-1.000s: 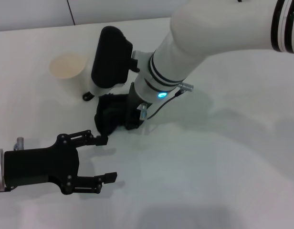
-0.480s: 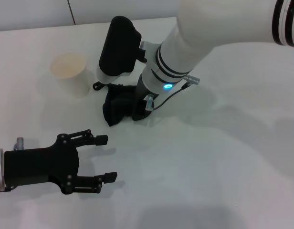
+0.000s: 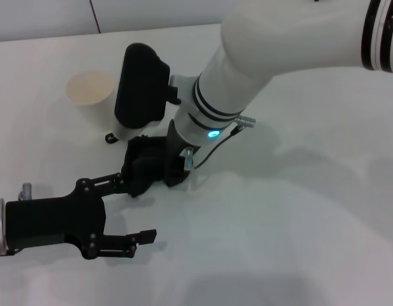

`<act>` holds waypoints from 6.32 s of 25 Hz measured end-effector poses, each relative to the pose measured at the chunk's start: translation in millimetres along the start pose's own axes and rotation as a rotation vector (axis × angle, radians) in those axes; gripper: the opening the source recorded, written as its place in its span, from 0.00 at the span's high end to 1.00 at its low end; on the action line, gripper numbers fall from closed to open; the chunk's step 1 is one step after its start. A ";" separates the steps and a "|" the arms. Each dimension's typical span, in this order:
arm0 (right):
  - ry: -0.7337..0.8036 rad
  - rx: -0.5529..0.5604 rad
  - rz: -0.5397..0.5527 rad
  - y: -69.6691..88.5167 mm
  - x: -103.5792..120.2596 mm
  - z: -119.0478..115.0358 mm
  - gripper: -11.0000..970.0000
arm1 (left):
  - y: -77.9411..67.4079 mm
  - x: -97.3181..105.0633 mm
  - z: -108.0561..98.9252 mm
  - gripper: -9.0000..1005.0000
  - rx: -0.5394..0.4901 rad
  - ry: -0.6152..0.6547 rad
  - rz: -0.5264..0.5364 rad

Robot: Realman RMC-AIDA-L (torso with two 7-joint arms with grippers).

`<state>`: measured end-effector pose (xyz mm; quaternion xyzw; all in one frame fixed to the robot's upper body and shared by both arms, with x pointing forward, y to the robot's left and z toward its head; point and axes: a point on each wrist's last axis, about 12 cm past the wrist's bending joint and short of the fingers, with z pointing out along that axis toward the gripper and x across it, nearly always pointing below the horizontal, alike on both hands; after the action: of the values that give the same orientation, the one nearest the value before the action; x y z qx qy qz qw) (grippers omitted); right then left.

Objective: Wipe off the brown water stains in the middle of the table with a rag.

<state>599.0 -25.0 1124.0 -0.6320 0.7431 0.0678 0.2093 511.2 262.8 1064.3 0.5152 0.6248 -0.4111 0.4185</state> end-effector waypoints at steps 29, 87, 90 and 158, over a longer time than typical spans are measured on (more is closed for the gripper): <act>-0.023 0.017 0.068 -13.2 12.2 -16.0 0.88 | -0.4 2.0 -4.0 0.14 -0.028 -0.008 -0.003; -0.245 -0.158 0.366 -9.4 182.4 -81.4 0.82 | 4.0 -0.3 -10.4 0.14 -0.082 -0.035 -0.005; -0.287 -0.162 0.350 -7.1 182.0 -81.8 0.74 | 3.6 0.3 -11.3 0.14 -0.086 -0.032 -0.007; -0.823 -0.157 0.247 32.8 270.1 -118.2 0.48 | -31.0 17.1 -70.4 0.14 -0.126 -0.042 -0.118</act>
<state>509.9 -307.9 1118.2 -0.4728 0.6603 0.3949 0.4295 471.6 330.4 1072.6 0.4414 0.6698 -0.4057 0.4381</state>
